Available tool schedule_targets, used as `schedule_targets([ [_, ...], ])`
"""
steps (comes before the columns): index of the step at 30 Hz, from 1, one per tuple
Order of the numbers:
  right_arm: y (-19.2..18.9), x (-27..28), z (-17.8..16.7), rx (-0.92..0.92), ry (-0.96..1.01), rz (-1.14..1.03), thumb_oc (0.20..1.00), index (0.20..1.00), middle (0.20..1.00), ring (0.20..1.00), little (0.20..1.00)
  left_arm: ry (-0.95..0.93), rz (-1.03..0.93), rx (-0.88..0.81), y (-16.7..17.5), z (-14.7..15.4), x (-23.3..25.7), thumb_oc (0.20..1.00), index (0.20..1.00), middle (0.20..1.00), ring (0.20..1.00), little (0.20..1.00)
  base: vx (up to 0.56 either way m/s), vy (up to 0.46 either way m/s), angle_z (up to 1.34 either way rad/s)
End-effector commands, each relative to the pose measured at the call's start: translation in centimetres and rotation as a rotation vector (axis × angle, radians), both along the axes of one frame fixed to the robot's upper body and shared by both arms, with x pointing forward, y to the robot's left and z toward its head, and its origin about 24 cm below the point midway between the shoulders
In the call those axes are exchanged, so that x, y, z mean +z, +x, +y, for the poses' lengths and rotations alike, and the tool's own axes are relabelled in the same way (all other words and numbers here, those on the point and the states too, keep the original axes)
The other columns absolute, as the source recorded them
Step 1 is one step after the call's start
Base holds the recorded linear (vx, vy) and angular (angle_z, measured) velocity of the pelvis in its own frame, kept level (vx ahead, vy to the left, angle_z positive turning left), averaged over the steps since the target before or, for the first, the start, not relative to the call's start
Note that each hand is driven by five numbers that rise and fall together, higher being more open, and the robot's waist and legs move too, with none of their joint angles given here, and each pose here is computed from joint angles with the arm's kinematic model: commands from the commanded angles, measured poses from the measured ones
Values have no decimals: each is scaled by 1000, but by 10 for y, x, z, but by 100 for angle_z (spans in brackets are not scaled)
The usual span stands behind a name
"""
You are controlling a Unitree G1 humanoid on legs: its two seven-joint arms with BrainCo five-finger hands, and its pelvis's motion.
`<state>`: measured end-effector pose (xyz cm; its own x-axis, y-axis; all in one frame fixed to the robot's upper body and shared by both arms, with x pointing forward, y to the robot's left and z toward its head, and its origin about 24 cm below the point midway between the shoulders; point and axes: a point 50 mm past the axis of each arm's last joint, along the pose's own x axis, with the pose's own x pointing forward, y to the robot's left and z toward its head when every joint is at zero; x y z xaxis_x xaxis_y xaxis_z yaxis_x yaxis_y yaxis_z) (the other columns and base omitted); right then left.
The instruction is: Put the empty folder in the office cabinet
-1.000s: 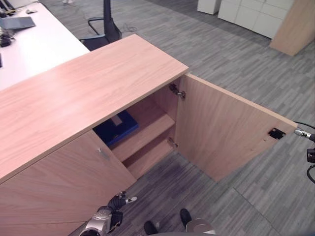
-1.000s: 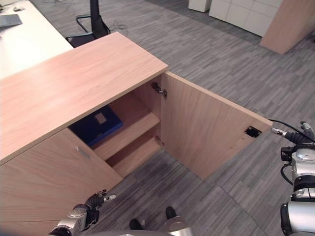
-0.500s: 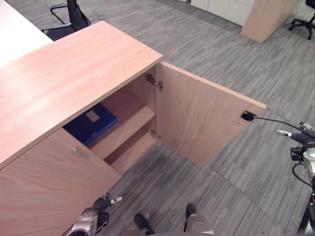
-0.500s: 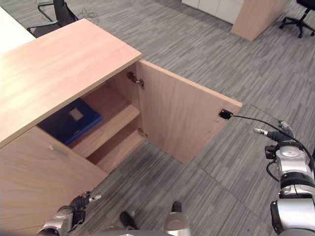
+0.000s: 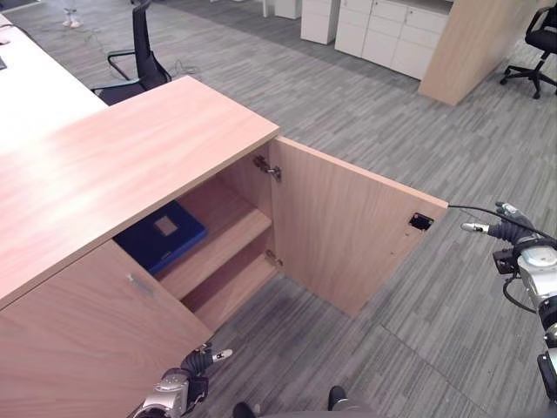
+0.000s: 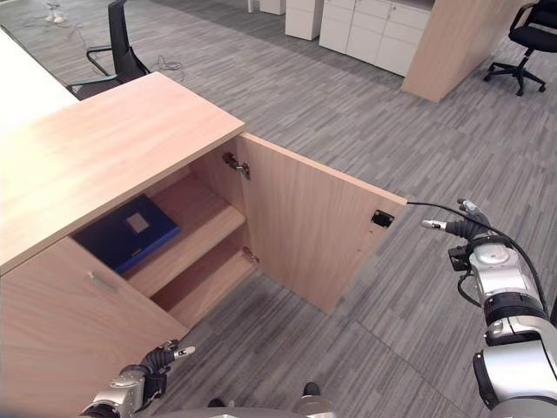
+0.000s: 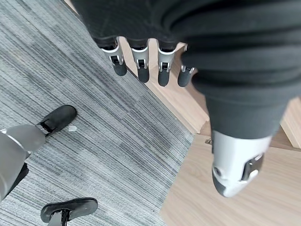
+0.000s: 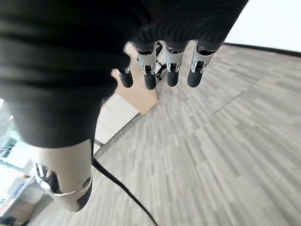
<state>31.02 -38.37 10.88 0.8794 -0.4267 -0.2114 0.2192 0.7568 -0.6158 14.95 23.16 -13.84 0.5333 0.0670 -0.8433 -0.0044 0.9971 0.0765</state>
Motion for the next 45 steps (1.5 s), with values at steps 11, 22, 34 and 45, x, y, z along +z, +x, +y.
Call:
schedule_targets([
  [11, 47, 4, 83, 414, 40, 56, 1000, 1000, 1000, 1000, 1000, 14, 20, -36, -3, 4, -1, 1000, 1000, 1000, 1000, 1000, 13, -28, 4],
  [22, 28, -86, 198, 809, 236, 351, 1000, 1000, 1000, 1000, 1000, -28, 33, -68, 6, -14, -3, 1000, 1000, 1000, 1000, 1000, -2, -5, 1],
  [34, -45, -94, 371, 1409, 620, 352, 1000, 1000, 1000, 1000, 1000, -48, 34, -85, 12, -33, -6, 1000, 1000, 1000, 1000, 1000, -20, 26, -11],
  [45, -80, -103, 402, 1363, 1061, 420, 1000, 1000, 1000, 1000, 1000, -37, 61, -103, 8, -39, -9, 1000, 1000, 1000, 1000, 1000, 11, 16, 8],
])
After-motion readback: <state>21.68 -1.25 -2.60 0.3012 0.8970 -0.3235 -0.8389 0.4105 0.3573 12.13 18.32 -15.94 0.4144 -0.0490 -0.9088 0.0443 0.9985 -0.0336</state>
